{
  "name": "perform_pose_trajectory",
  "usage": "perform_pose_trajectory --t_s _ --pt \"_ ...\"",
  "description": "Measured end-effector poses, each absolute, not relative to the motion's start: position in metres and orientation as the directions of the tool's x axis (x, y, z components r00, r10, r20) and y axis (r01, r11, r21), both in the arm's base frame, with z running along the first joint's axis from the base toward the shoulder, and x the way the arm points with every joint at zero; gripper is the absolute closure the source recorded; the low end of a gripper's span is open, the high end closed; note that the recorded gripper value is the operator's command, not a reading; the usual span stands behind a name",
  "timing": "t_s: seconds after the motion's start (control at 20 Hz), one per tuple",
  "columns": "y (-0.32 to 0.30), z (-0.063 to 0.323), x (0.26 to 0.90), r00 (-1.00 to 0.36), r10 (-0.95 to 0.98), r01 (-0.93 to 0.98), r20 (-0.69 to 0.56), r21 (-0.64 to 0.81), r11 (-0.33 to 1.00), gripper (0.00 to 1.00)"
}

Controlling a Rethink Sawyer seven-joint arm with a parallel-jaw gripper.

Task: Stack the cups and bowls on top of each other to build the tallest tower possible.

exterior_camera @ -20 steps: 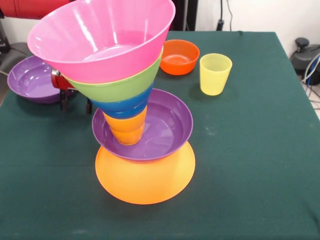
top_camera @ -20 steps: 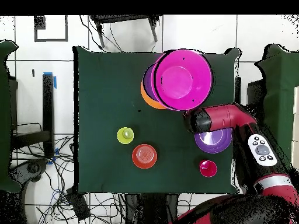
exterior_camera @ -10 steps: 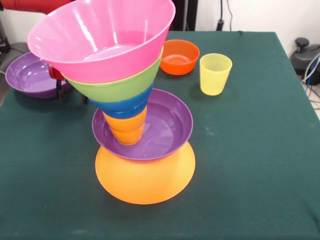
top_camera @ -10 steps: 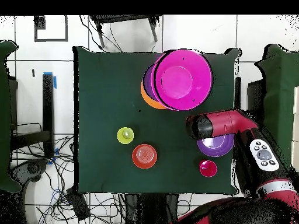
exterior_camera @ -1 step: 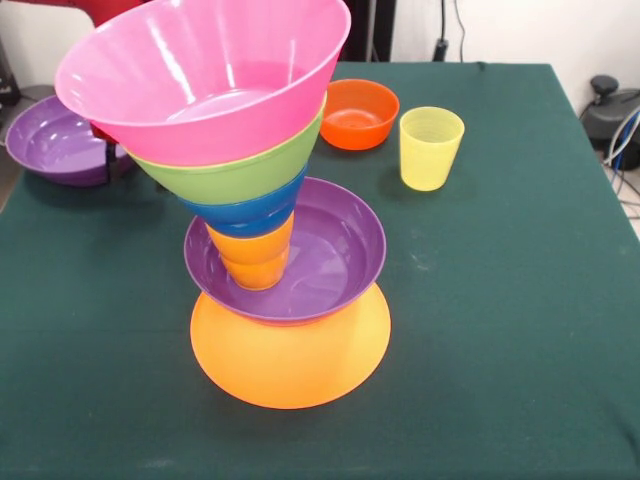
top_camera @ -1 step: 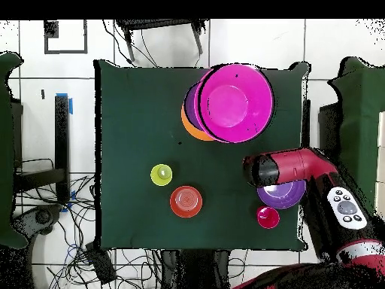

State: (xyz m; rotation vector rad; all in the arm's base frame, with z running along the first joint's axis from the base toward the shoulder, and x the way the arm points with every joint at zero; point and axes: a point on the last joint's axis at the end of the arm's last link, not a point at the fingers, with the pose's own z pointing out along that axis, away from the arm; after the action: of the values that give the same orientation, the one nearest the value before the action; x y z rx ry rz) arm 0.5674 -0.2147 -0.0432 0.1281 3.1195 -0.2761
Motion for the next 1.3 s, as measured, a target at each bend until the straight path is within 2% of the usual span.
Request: perform_pose_trajectory --t_s 0.65,1.3 --pt "-0.242 -0.046 0.551 -0.989 0.129 0.138 -0.069 -0.137 0.981 0.00" --pt "-0.239 -0.026 0.571 -0.981 0.060 0.088 -0.182 -0.147 0.985 0.00"
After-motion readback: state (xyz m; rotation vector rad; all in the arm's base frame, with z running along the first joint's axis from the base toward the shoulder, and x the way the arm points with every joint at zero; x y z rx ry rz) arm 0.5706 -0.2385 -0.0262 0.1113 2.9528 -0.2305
